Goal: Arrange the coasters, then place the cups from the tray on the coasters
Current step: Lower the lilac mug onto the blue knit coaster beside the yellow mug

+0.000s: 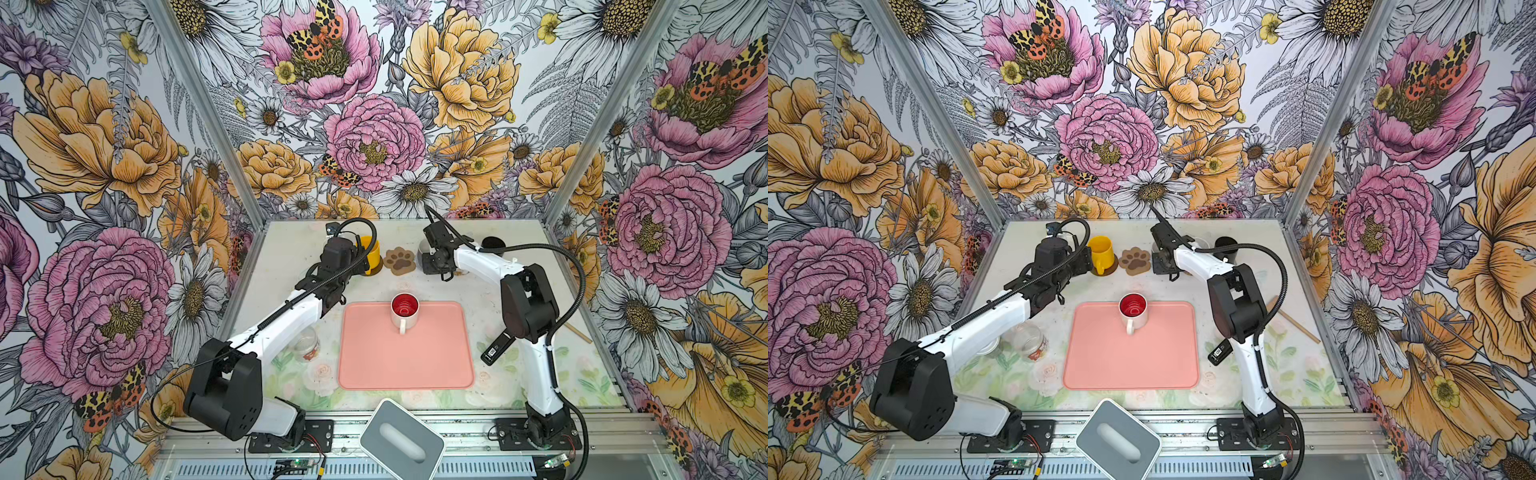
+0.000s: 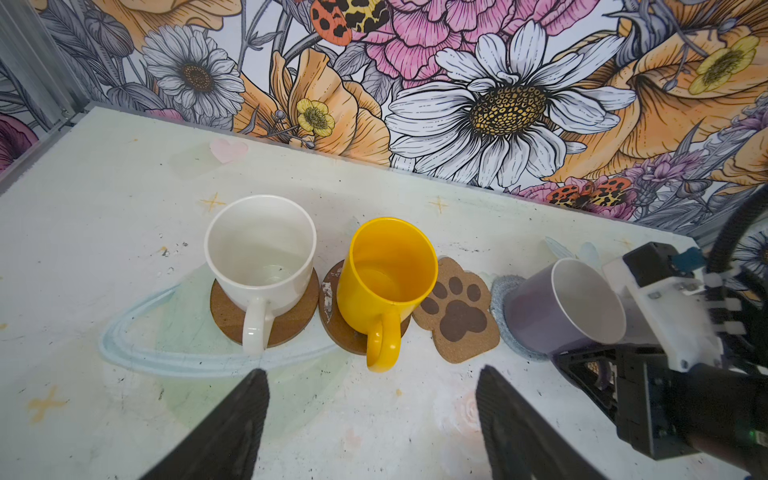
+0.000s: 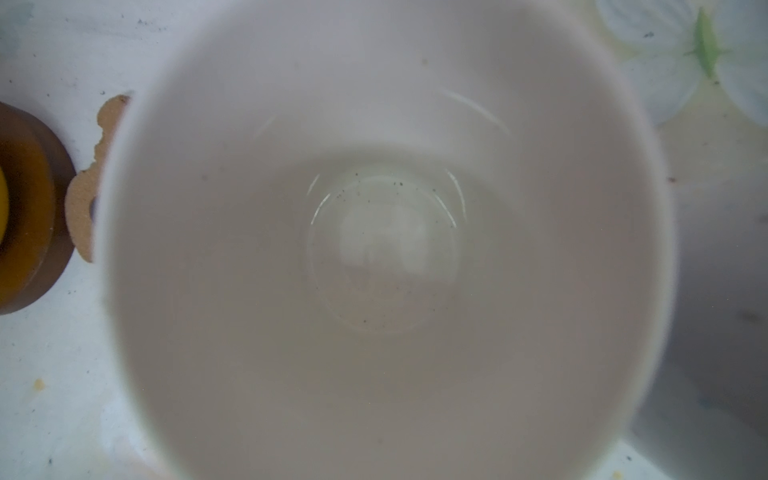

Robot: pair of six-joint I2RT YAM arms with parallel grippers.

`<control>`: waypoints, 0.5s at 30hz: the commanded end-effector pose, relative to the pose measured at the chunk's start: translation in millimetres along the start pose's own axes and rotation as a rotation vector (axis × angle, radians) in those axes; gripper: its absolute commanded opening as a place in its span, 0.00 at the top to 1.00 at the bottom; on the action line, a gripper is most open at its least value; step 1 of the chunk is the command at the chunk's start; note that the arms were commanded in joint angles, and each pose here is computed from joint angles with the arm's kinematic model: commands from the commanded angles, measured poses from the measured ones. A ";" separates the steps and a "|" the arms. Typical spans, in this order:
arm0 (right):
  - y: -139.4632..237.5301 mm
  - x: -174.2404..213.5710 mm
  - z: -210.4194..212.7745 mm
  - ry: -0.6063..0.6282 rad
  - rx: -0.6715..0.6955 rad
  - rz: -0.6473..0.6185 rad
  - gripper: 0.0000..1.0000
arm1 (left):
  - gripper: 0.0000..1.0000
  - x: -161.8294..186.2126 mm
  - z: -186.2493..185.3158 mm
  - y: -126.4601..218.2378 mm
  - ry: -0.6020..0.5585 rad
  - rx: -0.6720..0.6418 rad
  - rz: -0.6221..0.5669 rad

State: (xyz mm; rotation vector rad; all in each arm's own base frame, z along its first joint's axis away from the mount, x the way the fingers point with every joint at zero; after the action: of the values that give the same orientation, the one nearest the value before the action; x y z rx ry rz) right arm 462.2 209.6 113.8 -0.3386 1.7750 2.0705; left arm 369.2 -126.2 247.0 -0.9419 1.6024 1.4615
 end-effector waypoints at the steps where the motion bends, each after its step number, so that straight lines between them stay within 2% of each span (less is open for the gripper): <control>1: 9.7 -22.2 8.8 -0.010 -0.040 -0.081 1.00 | 0.20 -0.8 2.0 -0.3 0.019 0.012 -0.010; 15: 6.9 -20.6 7.0 -0.011 -0.027 -0.076 1.00 | 0.20 -1.5 3.6 0.9 0.021 0.009 -0.013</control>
State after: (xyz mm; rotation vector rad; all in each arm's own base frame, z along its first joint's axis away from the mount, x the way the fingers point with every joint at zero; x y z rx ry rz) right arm 462.3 209.6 113.9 -0.3385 1.7746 2.0700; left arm 369.7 -125.0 247.0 -0.9439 1.6033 1.4623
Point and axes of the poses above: each gripper's point midway between its finger pads, its own y axis back along the fingers, its own z axis along the line the jaws close on, x = y × z, the point moved 6 cm from there along y, back along the fingers, and after that the axes turned 12 degrees about -y, right-handed, at the moved point
